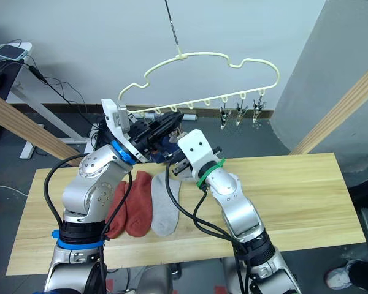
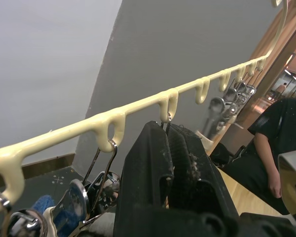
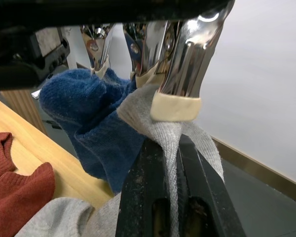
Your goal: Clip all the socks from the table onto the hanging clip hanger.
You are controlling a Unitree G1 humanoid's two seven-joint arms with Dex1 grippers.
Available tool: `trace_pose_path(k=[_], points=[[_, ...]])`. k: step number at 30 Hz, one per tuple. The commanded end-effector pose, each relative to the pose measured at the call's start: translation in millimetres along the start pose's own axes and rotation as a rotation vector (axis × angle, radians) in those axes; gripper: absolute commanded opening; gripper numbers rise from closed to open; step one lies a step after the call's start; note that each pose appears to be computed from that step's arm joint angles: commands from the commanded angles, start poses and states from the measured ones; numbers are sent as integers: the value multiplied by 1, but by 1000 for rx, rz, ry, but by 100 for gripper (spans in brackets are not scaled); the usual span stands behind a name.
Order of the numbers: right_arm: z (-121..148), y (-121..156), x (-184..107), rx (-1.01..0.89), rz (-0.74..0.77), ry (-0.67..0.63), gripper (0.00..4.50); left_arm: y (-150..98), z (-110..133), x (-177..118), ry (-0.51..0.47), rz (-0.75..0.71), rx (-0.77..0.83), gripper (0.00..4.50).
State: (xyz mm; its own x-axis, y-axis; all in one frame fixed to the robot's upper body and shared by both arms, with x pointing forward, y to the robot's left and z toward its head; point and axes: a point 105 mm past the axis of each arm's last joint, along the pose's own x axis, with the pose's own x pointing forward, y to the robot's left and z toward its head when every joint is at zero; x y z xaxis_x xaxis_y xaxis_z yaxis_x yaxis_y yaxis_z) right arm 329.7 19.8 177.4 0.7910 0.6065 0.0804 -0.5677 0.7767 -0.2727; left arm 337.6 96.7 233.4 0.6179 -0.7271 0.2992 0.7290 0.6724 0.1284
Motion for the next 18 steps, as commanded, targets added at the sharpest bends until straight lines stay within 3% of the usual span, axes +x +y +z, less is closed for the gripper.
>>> trace_pose_path(k=[1, 13, 18], points=[[30, -4, -4, -6, -20, -117, 3, -5, 10, 0, -34, -27, 25, 0], [41, -2, 0, 28, -11, -161, 3, -3, 8, -2, -31, -14, 18, 0], [42, 1, 1, 32, 5, -166, 0, 0, 7, -3, -26, -1, 25, 147]])
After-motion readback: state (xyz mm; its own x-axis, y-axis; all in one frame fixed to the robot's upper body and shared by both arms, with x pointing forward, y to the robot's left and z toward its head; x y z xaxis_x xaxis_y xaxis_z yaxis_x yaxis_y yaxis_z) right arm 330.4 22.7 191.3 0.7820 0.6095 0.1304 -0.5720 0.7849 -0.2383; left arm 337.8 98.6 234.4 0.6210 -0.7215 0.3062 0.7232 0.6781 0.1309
